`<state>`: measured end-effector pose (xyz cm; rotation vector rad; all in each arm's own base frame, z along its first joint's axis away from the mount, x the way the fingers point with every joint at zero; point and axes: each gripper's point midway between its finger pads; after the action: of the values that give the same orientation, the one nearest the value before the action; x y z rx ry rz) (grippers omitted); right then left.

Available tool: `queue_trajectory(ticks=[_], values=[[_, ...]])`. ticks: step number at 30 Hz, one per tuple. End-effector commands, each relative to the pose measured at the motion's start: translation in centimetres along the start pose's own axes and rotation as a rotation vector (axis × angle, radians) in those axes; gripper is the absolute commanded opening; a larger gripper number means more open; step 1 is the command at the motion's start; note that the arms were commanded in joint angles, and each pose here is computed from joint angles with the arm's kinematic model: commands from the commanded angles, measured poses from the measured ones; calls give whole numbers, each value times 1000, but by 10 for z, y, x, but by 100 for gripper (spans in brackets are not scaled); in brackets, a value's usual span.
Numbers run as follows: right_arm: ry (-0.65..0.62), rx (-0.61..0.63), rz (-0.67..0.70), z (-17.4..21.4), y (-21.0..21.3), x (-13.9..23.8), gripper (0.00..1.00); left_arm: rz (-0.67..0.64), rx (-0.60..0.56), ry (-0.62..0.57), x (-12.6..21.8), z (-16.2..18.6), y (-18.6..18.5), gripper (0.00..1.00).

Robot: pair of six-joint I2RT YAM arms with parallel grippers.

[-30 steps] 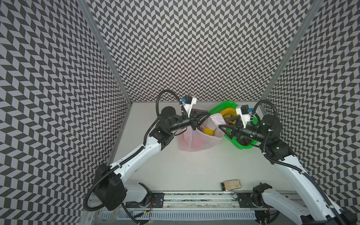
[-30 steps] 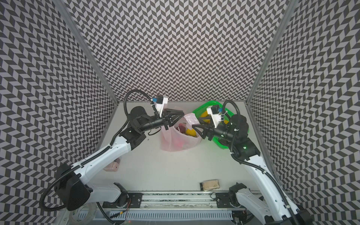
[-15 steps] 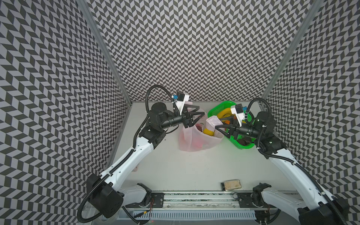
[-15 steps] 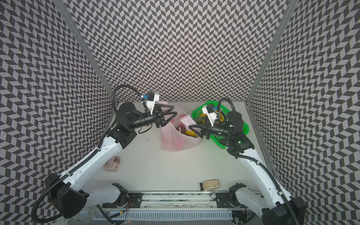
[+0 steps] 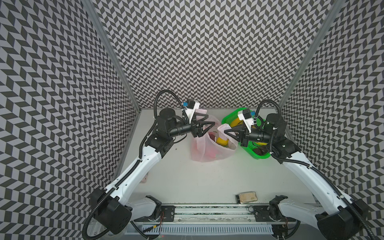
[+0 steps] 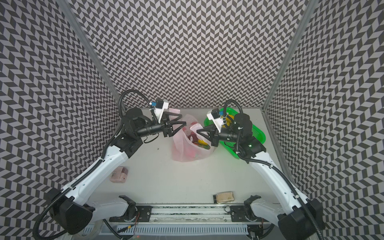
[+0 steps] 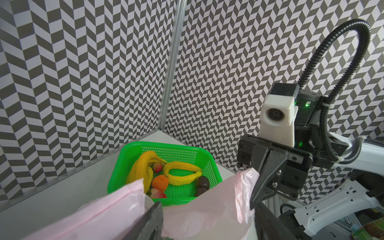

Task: Place the fake fruits into the plastic bag and tie a complex knot
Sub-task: 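Grasp the other pink bag handle with the right gripper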

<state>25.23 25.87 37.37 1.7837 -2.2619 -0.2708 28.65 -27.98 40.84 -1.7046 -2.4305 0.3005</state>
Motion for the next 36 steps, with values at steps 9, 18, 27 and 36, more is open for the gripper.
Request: queue_trajectory(ticks=[9,18,27,36], values=[[-75,92,-58,-13,14,2,0,145,-18,-20,-2,-12,-35,76],[-60,84,-42,-6,10,2,0,159,35,16,-31,3,-29,80],[-42,82,-36,0,7,0,0,224,53,30,-49,11,-38,76],[-35,87,-21,3,5,0,0,255,49,24,-50,8,-43,35]])
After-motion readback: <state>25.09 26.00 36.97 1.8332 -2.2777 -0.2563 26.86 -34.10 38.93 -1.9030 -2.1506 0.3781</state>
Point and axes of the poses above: each gripper's point midway between its finger pads, its own x axis back along the fingers, its own y axis along the line the jaws close on, z = x × y, and after that the axes turned 2 degrees about -x, right-handed
